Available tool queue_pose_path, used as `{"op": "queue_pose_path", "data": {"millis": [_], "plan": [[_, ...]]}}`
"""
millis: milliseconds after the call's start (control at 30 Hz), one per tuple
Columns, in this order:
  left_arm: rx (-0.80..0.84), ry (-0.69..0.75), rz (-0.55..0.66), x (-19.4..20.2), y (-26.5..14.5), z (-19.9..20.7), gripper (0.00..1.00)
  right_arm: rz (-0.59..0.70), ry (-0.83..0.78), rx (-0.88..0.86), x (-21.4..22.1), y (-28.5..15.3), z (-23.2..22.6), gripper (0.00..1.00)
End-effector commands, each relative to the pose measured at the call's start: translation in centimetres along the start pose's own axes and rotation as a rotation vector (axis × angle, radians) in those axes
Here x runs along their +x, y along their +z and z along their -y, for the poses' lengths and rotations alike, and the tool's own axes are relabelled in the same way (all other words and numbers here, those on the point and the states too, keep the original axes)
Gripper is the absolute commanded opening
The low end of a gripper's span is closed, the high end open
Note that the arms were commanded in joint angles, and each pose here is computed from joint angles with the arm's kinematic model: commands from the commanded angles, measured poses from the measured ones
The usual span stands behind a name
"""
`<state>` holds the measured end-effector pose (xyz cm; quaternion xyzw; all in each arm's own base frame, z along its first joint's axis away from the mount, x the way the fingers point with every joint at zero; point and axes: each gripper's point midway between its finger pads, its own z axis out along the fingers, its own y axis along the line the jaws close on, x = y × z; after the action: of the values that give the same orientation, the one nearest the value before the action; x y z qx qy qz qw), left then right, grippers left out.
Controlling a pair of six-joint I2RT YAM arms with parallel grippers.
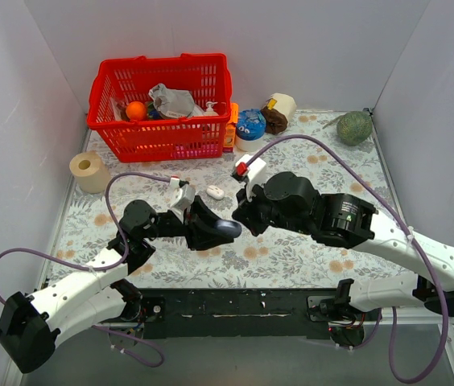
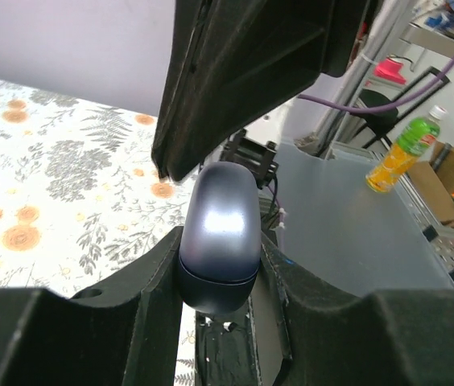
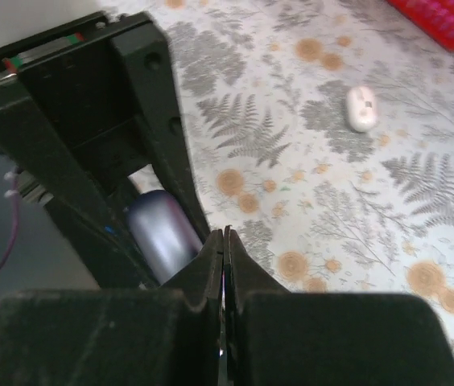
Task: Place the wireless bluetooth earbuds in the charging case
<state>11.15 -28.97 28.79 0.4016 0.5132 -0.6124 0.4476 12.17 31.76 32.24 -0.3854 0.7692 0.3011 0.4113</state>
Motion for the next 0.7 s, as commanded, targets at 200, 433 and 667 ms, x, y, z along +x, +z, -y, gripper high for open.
{"op": "queue_pose_path", "data": {"millis": [200, 433, 667], "plan": [[-0.479, -0.452, -0.056, 5.8, 0.3, -10.3, 0.00, 0.136, 0.293, 0.477, 5.4, -2.3, 9.7, 0.06], [-0.597, -0.689, -0.152, 11.6, 2.9, -16.8, 0.00, 0.082, 0.359, 0.444, 9.6, -0.9, 9.4, 0.06], [-0.704, -0.719, -0.258, 16.2, 3.5, -22.0, 0.05, 0.082, 0.353, 0.452, 10.5, -0.7, 9.8, 0.07]]}}
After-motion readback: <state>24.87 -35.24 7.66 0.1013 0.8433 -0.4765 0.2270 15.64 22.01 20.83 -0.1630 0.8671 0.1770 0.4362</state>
